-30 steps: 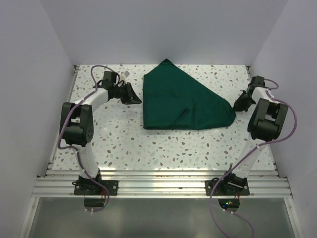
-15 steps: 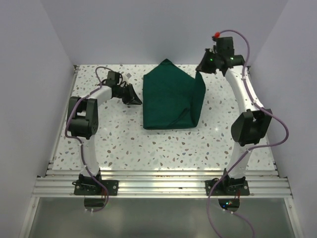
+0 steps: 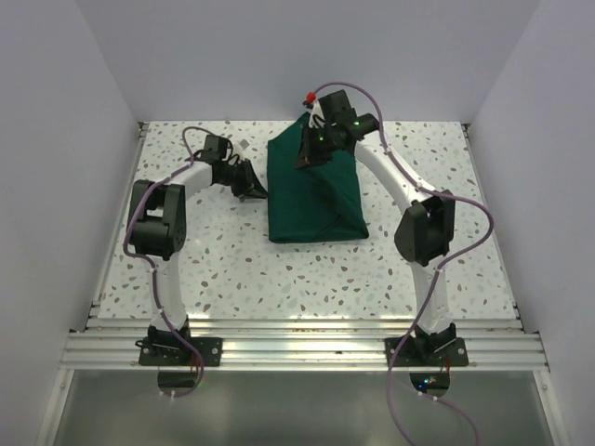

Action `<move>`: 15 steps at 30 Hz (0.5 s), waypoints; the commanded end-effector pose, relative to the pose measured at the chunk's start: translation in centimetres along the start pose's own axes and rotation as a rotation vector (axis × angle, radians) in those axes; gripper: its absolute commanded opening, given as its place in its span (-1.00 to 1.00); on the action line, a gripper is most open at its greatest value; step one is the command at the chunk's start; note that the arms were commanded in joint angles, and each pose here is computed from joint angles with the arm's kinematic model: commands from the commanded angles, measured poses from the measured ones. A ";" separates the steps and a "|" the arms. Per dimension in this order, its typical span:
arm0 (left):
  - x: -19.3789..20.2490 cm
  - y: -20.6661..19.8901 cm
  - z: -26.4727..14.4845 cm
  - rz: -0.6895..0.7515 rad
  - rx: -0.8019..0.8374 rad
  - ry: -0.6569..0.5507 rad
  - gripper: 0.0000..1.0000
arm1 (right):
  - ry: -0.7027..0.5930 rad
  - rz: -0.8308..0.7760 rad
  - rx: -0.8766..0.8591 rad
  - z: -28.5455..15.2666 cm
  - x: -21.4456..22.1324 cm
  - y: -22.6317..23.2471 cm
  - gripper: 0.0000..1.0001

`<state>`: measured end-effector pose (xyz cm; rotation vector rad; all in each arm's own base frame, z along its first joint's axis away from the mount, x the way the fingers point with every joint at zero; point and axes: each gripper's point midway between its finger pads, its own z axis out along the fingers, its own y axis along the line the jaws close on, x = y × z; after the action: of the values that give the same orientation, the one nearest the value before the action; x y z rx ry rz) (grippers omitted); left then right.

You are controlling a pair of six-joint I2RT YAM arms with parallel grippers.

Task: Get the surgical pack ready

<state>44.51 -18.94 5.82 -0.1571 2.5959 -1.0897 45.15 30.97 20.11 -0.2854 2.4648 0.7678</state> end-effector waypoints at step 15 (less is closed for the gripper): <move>0.0 -1.4 0.9 0.011 0.034 0.005 -0.70 | 0.098 -0.059 -0.193 3.9 4.4 5.9 -1.00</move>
<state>44.25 -19.96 5.72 -0.1495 2.6016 -1.1057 40.72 36.15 16.88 -0.4645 2.5269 0.8950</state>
